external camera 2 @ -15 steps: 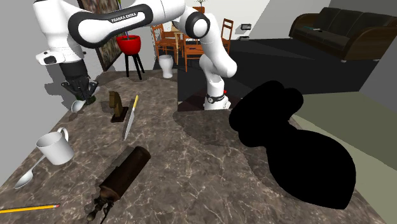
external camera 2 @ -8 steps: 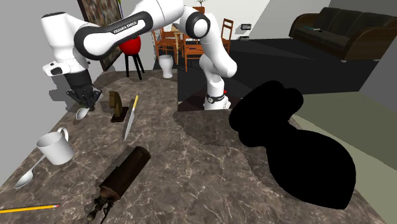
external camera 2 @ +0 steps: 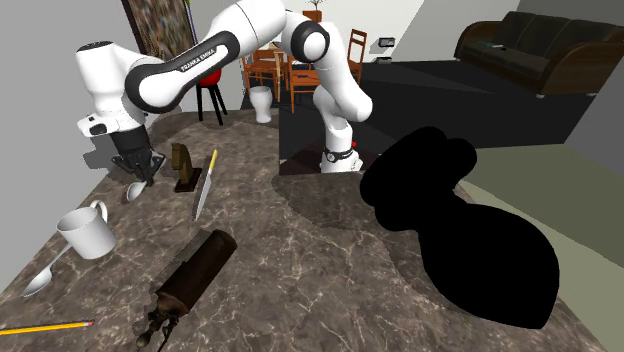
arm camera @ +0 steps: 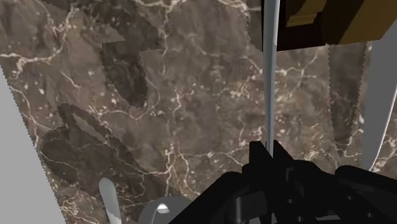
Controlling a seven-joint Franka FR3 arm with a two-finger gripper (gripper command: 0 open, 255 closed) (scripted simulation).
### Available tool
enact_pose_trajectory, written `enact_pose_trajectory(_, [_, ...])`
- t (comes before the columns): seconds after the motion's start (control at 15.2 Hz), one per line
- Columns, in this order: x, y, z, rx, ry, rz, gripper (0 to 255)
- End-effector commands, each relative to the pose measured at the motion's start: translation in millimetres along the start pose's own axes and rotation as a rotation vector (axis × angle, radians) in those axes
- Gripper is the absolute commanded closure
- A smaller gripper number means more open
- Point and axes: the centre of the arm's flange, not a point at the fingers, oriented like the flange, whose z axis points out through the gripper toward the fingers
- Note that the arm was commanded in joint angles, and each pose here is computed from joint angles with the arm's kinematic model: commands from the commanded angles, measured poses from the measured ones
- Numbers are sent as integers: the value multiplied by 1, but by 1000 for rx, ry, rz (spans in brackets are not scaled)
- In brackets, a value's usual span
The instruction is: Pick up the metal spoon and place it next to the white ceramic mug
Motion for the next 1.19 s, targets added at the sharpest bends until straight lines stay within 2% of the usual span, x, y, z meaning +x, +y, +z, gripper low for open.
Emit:
enact_pose_trajectory(0.0, [-1, 0, 11, 0, 0, 0, 255])
enact_pose_trajectory(0.79, [-5, -2, 74, 0, 0, 0, 255])
enact_pose_trajectory(1.12, [-5, -2, 74, 0, 0, 0, 255])
